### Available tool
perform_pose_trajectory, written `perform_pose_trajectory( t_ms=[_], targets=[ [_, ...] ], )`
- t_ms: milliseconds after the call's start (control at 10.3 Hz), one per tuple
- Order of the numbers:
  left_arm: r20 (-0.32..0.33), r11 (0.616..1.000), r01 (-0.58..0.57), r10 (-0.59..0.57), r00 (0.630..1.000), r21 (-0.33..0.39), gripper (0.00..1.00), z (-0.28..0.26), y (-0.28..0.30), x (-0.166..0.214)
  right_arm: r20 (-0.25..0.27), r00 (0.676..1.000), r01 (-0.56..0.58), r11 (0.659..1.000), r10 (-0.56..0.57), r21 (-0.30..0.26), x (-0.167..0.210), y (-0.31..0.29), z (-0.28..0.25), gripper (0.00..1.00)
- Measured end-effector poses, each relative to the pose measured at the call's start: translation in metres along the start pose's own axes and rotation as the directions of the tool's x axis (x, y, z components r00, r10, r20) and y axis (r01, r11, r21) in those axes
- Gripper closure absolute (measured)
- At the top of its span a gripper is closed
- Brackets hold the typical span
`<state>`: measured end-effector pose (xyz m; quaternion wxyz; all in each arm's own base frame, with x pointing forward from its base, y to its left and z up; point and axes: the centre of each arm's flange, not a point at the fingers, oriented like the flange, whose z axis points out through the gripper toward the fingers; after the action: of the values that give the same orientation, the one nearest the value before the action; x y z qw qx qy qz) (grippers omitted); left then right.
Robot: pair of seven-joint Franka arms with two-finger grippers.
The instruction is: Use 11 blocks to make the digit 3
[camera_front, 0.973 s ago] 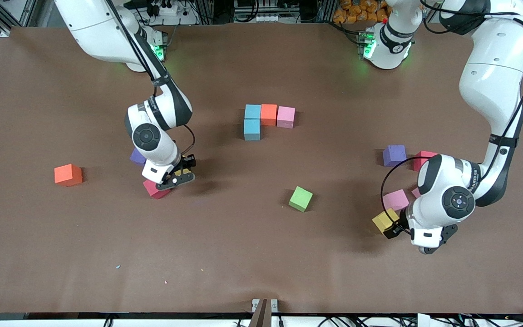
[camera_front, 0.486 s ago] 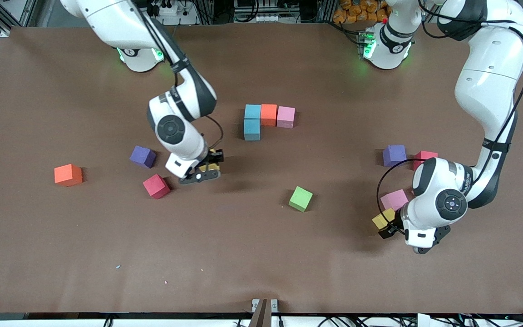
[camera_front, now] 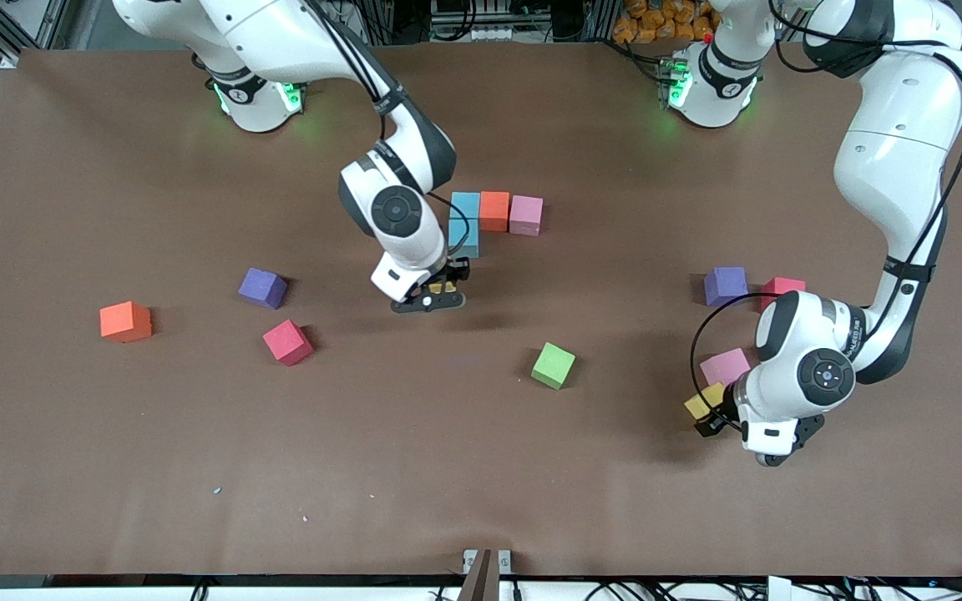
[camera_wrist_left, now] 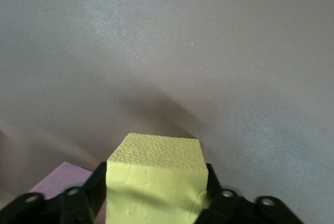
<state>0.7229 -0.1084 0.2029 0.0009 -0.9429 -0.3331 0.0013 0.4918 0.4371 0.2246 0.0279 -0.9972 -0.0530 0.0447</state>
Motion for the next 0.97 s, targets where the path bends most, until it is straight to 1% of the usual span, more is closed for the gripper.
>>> perform_pose_trajectory(
  t_ms=[97, 195, 292, 681, 876, 973],
  targets=[
    [-0.001, 1.0, 0.027, -0.027, 1.0, -0.001, 0.41, -0.001, 0.004, -0.003, -0.002, 1.0, 0.005, 1.0, -0.005, -0.018, -0.003, -0.007, 0.009, 0.44],
    [-0.001, 0.999, 0.044, -0.044, 0.999, -0.002, 0.41, -0.001, 0.009, -0.009, -0.015, 1.0, 0.0, 0.999, 0.0, -0.042, -0.004, -0.013, 0.014, 0.47],
    [-0.001, 0.997, 0.075, -0.075, 0.997, -0.002, 0.41, -0.001, 0.016, -0.017, -0.027, 1.0, -0.01, 0.998, 0.009, -0.054, -0.003, -0.017, 0.016, 0.47],
    [0.001, 0.982, 0.187, -0.187, 0.982, -0.021, 0.41, -0.01, 0.039, -0.038, -0.046, 0.997, -0.063, 0.997, 0.061, -0.042, -0.002, -0.025, 0.017, 0.47],
    [0.018, 0.968, 0.247, -0.246, 0.969, -0.043, 0.45, -0.022, 0.052, -0.05, -0.043, 0.996, -0.077, 0.996, 0.076, -0.041, -0.005, -0.029, 0.021, 0.47],
    [0.021, 0.956, 0.29, -0.289, 0.957, -0.049, 0.45, -0.027, 0.058, -0.057, -0.037, 0.996, -0.084, 0.996, 0.083, -0.042, -0.006, -0.029, 0.025, 0.47]
  ],
)
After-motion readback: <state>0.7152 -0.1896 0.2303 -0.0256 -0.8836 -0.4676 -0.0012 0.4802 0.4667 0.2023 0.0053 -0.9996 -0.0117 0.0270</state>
